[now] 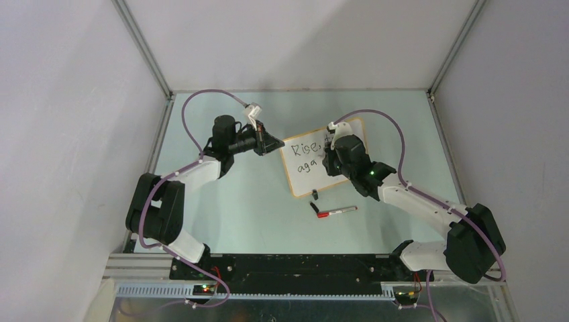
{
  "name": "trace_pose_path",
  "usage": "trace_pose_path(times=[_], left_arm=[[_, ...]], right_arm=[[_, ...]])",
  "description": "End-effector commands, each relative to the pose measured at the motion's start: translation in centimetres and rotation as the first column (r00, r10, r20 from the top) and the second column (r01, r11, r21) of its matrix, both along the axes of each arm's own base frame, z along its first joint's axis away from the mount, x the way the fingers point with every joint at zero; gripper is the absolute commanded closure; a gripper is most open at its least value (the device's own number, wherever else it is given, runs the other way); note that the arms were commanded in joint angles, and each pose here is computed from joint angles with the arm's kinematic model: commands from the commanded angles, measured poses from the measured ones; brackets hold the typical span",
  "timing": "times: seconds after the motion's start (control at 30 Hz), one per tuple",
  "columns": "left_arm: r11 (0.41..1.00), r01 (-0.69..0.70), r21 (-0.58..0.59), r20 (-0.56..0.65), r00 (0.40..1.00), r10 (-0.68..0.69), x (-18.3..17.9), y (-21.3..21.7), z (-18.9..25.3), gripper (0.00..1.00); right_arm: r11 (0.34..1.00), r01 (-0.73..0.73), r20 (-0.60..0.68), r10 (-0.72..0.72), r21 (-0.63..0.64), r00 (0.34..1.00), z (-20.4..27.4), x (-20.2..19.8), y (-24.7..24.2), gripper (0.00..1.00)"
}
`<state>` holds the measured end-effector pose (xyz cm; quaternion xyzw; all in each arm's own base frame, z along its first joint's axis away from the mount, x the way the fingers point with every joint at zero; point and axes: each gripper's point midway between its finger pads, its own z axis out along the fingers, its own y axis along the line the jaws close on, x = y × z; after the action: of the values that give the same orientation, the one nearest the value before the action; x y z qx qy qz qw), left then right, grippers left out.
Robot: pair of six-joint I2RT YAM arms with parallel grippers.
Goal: Write a sentence on the whiteboard
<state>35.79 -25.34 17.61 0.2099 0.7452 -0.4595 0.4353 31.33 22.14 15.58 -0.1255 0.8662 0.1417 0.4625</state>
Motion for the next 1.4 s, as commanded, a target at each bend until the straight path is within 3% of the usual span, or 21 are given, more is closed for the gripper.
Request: trace_pose_path(times=[0.0, 0.6, 0.93, 1.37], left_arm=[[1.000, 0.016, 0.027, 0.034, 0.999, -0.017, -0.1, -0.4, 0.4, 0.98], [1.000, 0.013, 0.027, 0.033, 0.999, -0.014, -0.1, -0.4, 0.4, 0.98], [1.000, 0.012, 0.027, 0.035, 0.999, -0.013, -0.1, -0.3, 0.4, 0.98], [1.000, 0.012, 0.029, 0.035, 0.999, -0.013, -0.1, -0.3, 0.4, 0.97]], right_arm=[[0.999, 0.040, 0.062, -0.041, 0.024, 0.997, 1.7, 1.7, 0.1, 1.00], [0.998, 0.057, 0.069, -0.059, 0.027, 0.996, 2.2, 1.6, -0.6, 1.00], [1.000, -0.003, 0.050, 0.002, 0.017, 0.999, 1.6, 1.0, 0.5, 1.00], [0.997, 0.073, 0.055, -0.073, 0.008, 0.996, 1.8, 1.4, -0.9, 1.00]])
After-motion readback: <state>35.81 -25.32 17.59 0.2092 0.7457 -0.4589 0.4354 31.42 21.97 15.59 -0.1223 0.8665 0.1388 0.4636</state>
